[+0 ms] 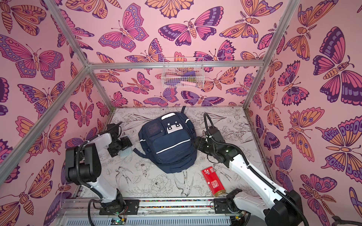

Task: Pack books, pencil case, and school supplies into a backpack
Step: Pick up the calculator from the middle-left of the table.

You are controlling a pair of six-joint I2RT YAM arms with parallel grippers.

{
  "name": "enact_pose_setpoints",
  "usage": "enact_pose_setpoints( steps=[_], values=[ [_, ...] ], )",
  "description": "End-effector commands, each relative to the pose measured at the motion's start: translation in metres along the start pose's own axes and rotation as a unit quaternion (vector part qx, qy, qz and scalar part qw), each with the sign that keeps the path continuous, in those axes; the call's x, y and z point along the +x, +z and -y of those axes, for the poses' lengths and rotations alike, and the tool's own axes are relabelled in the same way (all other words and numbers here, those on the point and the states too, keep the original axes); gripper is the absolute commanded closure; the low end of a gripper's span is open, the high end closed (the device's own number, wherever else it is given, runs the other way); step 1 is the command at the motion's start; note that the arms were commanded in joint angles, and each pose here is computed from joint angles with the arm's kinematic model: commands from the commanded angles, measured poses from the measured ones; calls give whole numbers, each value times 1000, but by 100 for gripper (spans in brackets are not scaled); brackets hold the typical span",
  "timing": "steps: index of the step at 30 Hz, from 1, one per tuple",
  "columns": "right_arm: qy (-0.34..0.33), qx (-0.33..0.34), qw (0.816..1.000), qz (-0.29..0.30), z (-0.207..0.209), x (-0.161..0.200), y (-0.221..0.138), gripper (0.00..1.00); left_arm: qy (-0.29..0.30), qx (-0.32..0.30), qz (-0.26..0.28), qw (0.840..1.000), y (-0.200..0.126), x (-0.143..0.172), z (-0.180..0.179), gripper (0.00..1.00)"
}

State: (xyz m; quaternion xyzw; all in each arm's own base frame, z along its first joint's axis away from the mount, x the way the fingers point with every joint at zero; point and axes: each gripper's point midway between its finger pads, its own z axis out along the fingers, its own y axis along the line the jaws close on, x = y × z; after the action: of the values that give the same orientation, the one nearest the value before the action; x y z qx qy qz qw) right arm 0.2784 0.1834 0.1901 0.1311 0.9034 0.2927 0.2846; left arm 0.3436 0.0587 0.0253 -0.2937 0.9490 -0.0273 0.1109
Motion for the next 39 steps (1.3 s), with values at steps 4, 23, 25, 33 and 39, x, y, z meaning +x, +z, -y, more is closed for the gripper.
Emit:
enact_pose_setpoints(
  steps=[4,23,25,33,39],
  values=[
    [6,-19,1000,-1,-6,-1,2,20,28,28,-10,999,4,-3,11,1],
    [8,-39,999,10,-18,-8,-7,24,52,-50,-52,996,29,16,3,5],
    [8,-39,999,13,-18,-9,-8,24,55,-65,-57,995,30,17,0,6],
    [6,-37,999,22,-18,-12,-14,26,64,-89,-88,990,38,25,-2,26],
    [-3,-40,999,16,-22,-12,-16,27,76,-47,-44,995,9,16,26,47]
  ],
)
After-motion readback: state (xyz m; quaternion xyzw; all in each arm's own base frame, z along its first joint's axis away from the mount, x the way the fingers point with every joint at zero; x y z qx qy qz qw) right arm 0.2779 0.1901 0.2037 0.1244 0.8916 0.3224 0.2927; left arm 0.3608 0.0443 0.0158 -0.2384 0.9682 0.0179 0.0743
